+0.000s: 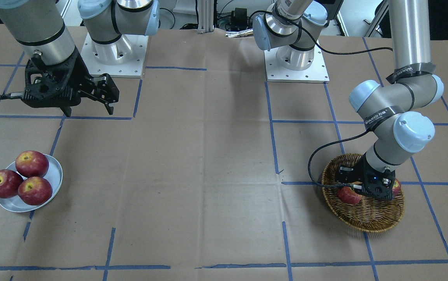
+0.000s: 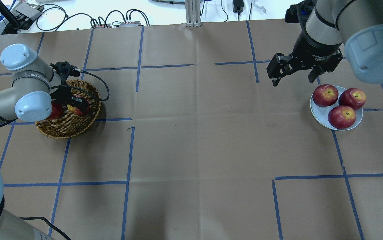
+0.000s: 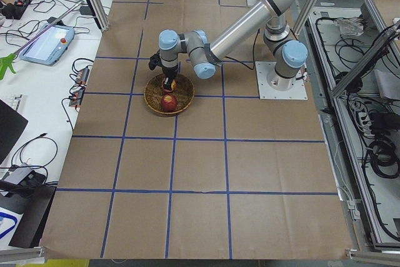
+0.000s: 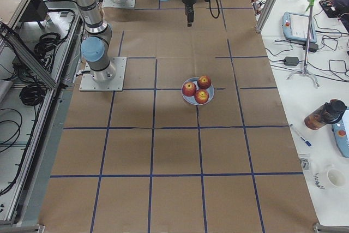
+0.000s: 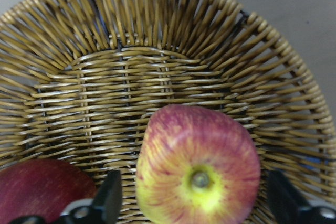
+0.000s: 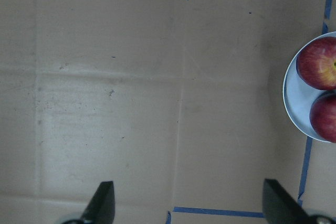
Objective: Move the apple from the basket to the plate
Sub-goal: 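Close the left gripper on the yellow-red apple and lift it, then carry the apple toward the table center and release it with the left gripper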
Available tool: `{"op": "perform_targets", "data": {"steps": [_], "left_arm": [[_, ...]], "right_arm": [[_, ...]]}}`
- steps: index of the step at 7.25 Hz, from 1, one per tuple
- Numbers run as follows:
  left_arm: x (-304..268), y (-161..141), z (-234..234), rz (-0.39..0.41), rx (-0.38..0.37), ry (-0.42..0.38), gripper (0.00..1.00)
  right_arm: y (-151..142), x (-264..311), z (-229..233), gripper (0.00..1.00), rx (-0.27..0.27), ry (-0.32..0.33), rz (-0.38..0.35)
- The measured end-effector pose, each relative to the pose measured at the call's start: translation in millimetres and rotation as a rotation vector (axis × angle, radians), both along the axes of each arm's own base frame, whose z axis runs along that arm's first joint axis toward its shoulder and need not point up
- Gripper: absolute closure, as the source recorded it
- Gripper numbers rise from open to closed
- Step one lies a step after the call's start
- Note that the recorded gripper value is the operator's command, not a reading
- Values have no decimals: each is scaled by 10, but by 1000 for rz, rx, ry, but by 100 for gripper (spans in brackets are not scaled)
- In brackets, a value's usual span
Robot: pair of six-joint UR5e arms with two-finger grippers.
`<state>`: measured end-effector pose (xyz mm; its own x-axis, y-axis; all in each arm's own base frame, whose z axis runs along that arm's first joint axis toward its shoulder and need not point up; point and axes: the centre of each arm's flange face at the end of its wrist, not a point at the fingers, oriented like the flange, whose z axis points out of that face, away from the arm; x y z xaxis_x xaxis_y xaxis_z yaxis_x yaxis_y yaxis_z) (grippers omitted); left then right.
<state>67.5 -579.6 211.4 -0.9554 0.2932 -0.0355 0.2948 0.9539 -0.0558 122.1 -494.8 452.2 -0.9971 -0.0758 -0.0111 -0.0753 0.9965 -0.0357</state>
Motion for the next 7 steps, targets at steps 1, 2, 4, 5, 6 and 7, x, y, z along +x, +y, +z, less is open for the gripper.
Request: {"op": "perform_targets", "data": {"steps": [1, 2, 4, 5, 6, 7], "left_arm": [[-52, -18, 210, 8, -28, -8, 52], [-265, 11, 511, 38, -52, -9, 52], [-1241, 168, 819, 109, -43, 15, 50], [-1865, 270, 832, 150, -35, 27, 50], [-2461, 392, 739, 177, -19, 35, 51], [-2949, 496, 582, 191, 3, 36, 51]], "right_arm": [[0, 0, 0, 0, 0, 0, 0], [1, 1, 0, 0, 1, -1, 0], [1, 1, -1, 0, 1, -1, 0], [1, 1, -2, 0, 1, -1, 0], [1, 1, -2, 0, 2, -1, 0], [1, 1, -2, 0, 2, -1, 0]]}}
